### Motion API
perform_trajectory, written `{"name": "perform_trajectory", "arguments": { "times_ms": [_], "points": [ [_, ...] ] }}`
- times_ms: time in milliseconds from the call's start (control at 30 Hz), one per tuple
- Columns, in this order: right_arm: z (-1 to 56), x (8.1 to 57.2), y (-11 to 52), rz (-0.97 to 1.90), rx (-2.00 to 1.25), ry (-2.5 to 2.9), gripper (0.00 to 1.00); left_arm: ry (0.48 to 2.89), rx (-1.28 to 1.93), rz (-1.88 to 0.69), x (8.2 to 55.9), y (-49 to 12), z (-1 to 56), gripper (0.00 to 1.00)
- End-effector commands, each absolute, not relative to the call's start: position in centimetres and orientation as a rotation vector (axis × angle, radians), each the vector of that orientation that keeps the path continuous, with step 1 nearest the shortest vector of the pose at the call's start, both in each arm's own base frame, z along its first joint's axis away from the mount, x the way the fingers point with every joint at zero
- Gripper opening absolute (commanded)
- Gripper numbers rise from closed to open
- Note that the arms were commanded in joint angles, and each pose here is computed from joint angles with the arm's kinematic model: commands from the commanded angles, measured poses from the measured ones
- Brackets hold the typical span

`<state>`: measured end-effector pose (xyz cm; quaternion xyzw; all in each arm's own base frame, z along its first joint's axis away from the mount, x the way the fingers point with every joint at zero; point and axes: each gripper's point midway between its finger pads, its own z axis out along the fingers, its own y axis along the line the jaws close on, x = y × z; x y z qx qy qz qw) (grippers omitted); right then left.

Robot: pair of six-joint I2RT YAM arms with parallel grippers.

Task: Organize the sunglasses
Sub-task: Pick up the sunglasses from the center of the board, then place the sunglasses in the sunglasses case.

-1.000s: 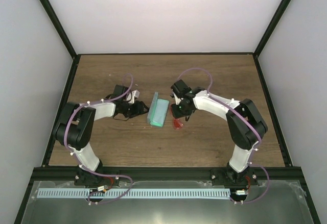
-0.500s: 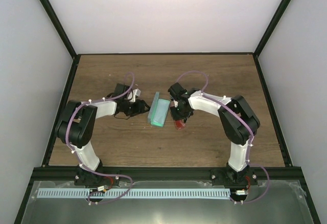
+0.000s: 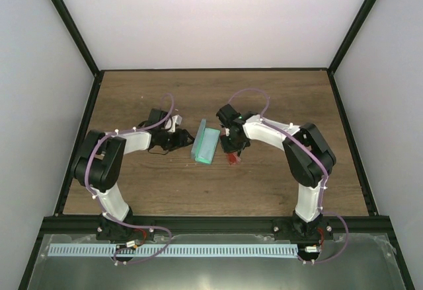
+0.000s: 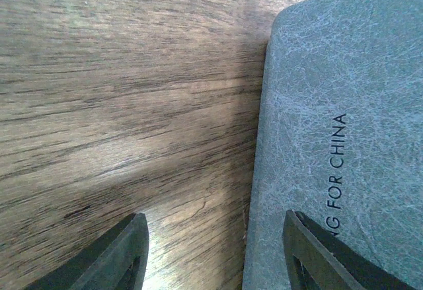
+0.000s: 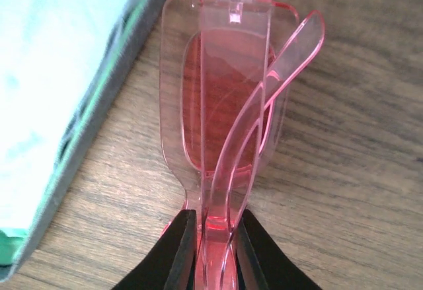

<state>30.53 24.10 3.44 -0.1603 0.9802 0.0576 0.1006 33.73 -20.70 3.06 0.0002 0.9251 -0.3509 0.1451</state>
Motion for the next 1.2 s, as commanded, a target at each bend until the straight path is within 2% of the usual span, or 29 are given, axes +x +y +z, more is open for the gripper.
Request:
{"name": "perform_trajectory", "arguments": {
  "times_ms": [0, 600, 1167],
  "points": [
    [7.2, 32.3, 25.2, 0.194, -0.436, 2.812, 0.14, 2.829, -0.090, -0.906, 30.2, -19.9, -1.0, 0.58],
    [8.7, 33.7, 26.8, 0.245, -0.369, 2.807, 0.13, 2.875, 0.027, -0.833, 27.2, -24.6, -2.0, 0.58],
    [4.9, 32.8, 27.0, 0.267, -0.382, 2.870, 0.13, 2.882, 0.062, -0.806, 27.5, -24.6, -1.9, 0.58]
  ]
}}
